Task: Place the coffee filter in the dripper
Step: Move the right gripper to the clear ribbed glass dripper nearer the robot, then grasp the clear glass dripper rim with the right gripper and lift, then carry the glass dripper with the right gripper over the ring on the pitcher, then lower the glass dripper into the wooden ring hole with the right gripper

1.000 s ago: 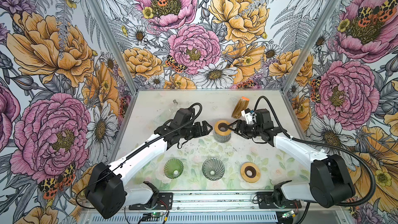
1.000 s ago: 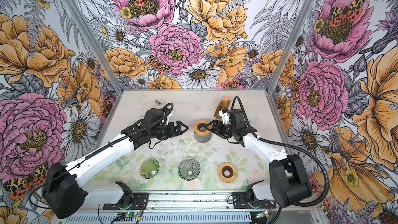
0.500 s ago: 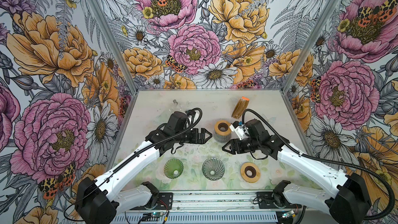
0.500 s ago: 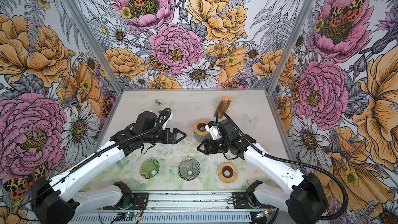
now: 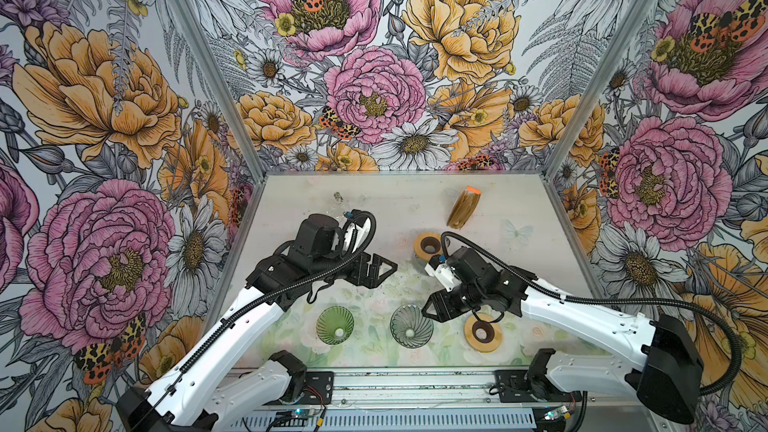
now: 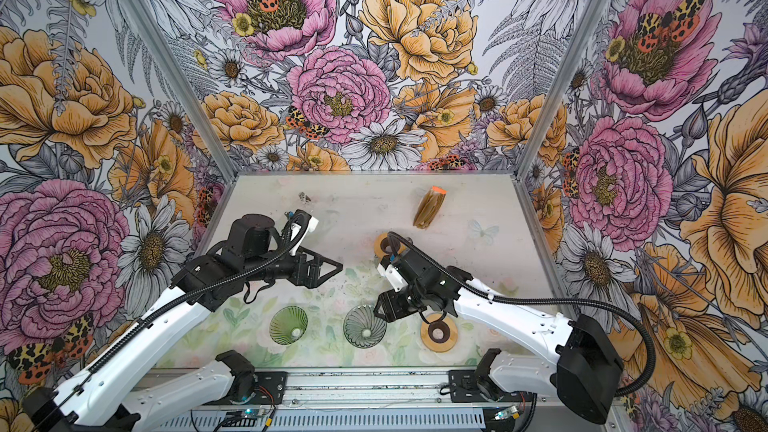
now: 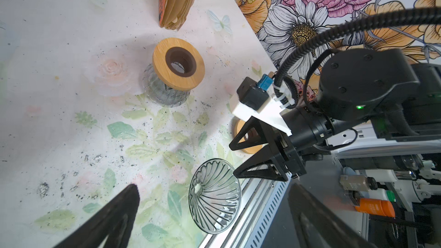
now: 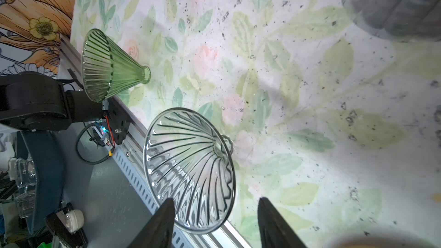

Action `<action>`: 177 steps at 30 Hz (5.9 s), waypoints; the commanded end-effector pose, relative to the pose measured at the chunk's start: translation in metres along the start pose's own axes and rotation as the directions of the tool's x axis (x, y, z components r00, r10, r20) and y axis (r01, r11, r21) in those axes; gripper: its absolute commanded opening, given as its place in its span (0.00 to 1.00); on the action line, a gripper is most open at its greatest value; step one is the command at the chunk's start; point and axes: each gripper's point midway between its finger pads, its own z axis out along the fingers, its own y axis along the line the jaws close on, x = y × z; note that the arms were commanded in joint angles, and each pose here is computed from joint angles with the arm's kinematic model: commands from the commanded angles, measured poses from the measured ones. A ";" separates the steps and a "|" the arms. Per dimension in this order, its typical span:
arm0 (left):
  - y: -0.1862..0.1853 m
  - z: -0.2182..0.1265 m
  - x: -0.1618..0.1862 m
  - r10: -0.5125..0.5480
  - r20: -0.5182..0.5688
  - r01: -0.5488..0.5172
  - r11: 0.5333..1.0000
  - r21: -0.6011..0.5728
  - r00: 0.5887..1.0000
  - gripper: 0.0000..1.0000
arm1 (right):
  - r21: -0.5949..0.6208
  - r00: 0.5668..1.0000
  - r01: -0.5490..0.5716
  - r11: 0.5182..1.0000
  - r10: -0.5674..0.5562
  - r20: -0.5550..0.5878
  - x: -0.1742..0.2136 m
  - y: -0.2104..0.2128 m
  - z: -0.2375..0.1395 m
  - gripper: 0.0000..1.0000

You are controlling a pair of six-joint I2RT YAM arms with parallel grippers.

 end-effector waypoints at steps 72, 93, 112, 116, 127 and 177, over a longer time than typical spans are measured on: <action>-0.010 -0.003 0.011 0.045 0.026 -0.048 0.993 0.111 0.999 0.99 | -0.003 0.998 -0.025 1.000 0.025 -0.049 -0.011 0.002 0.053 0.11; -0.016 0.005 -0.077 0.261 0.145 -0.266 0.964 0.019 0.954 0.99 | -0.046 0.987 -0.121 0.992 0.125 0.098 -0.110 -0.008 -0.049 0.12; 0.008 0.032 -0.087 0.219 0.181 -0.228 0.973 0.030 0.959 0.99 | 0.054 0.960 -0.255 0.965 0.246 0.131 -0.167 -0.074 -0.090 0.12; 0.008 0.033 -0.085 0.214 0.175 -0.223 0.974 0.036 0.961 0.99 | 0.050 0.959 -0.265 0.963 0.258 0.121 -0.174 -0.082 -0.084 0.12; 0.008 0.035 -0.083 0.206 0.164 -0.218 0.975 0.055 0.965 0.99 | 0.047 0.957 -0.281 0.958 0.277 0.087 -0.183 -0.096 -0.067 0.12; 0.007 0.034 -0.083 0.190 0.162 -0.205 0.976 0.077 0.968 0.99 | 0.102 0.960 -0.281 0.954 0.278 0.037 -0.177 -0.110 -0.029 0.14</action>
